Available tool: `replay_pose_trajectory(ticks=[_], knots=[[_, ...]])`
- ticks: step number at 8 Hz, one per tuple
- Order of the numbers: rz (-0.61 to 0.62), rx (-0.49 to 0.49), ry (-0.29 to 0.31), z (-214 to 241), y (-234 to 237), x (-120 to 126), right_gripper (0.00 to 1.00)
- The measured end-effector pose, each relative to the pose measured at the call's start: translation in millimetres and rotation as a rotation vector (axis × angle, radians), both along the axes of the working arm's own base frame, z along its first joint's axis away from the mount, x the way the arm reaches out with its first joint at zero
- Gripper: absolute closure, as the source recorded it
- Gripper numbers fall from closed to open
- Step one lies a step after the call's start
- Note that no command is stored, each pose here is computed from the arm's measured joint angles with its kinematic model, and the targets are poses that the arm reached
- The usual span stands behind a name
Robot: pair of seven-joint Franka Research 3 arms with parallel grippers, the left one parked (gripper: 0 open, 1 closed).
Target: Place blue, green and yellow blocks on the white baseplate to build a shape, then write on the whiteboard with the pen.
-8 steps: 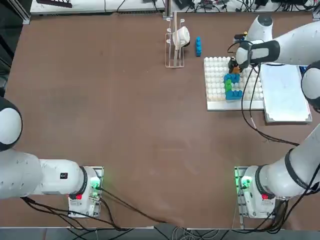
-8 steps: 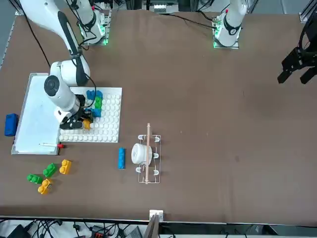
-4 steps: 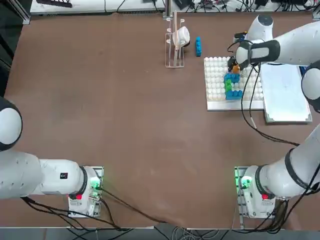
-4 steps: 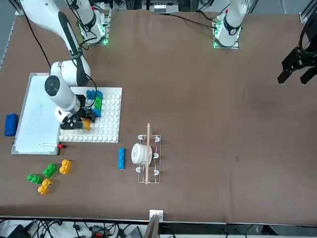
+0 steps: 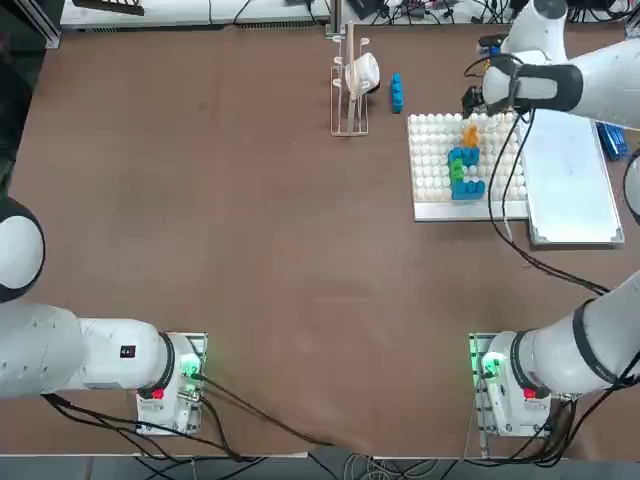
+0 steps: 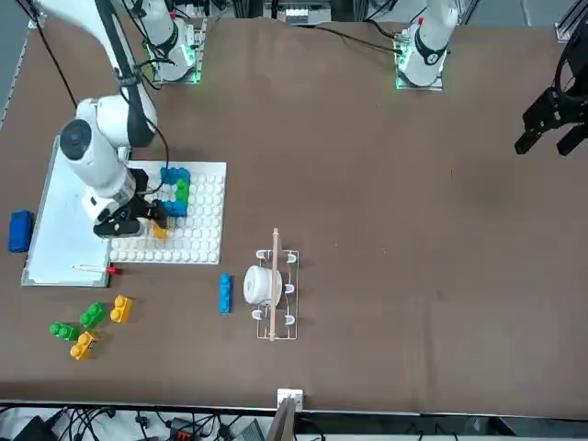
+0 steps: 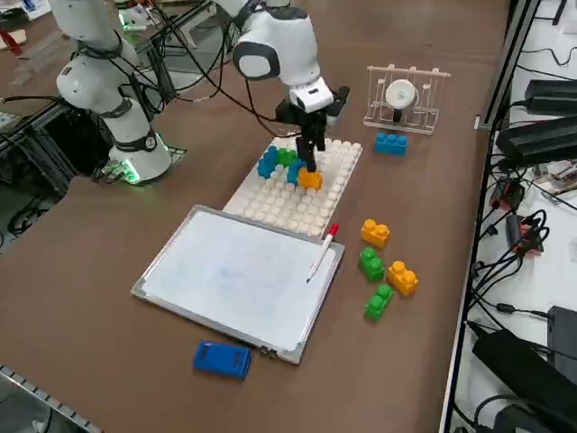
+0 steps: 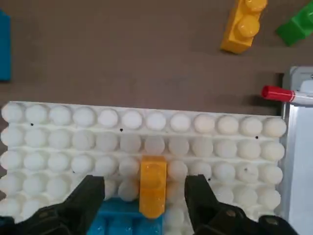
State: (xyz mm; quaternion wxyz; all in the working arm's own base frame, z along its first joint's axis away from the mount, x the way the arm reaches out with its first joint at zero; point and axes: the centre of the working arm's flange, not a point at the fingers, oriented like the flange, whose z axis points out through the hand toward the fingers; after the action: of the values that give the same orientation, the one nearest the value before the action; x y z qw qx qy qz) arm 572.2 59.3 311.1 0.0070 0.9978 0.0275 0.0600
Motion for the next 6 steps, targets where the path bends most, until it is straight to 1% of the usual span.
replay_pose_trajectory(ticks=[3,4,6], knots=[[0.016,0.01,-0.028,19,19,18,0.0],[-0.003,0.022,-0.028,19,31,27,0.0],[-0.068,0.03,-0.001,16,65,53,0.0]])
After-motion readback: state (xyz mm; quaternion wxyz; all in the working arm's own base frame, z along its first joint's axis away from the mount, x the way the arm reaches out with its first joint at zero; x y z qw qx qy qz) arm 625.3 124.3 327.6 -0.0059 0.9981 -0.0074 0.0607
